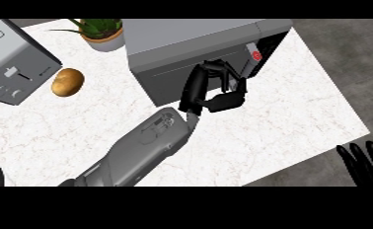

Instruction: Pick up the milk, place it into the microwave and close the microwave

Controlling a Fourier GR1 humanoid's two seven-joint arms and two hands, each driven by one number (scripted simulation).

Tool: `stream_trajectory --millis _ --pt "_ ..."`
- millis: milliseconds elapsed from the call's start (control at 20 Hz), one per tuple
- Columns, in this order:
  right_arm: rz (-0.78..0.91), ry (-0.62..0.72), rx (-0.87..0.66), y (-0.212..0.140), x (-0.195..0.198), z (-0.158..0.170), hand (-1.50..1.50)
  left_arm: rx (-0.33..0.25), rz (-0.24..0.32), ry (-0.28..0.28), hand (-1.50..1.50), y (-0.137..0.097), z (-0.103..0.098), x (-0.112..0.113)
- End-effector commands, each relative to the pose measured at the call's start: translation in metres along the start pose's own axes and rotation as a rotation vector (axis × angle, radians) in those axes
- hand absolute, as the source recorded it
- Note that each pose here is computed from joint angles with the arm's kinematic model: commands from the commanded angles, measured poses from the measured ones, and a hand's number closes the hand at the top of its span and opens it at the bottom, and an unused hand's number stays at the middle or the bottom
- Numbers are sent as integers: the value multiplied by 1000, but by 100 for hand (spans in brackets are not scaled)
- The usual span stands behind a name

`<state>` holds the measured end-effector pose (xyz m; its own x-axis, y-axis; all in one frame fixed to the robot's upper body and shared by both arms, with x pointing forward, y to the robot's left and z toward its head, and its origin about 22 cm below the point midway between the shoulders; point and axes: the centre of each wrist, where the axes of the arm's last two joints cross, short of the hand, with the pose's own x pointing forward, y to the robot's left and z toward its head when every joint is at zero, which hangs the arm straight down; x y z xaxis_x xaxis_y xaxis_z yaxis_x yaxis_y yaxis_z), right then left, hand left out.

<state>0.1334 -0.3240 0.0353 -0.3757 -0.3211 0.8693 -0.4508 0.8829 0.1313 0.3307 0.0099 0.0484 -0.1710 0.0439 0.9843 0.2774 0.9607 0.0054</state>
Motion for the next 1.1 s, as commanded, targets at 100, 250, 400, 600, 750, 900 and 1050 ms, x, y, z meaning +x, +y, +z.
stream_trajectory --millis 100,250,400,600,750,900,1050 --pt "-21 -20 26 0 9 -3 -150 36 2 -30 150 5 -24 11" --pt "-42 -20 34 0 11 -2 -150 41 0 -37 150 5 -23 9" --pt "-53 -19 61 3 14 -7 -150 35 4 -59 150 2 -25 14" --pt "-19 -45 72 -2 25 -13 -150 57 4 -52 150 5 -22 6" --pt "-14 -51 91 -3 30 -14 -150 71 6 -62 150 6 -21 4" --pt "-17 -44 90 -2 34 -14 -150 84 5 -62 150 6 -23 5" --pt "-72 -44 81 1 30 -9 -150 85 9 -68 150 6 -22 3"
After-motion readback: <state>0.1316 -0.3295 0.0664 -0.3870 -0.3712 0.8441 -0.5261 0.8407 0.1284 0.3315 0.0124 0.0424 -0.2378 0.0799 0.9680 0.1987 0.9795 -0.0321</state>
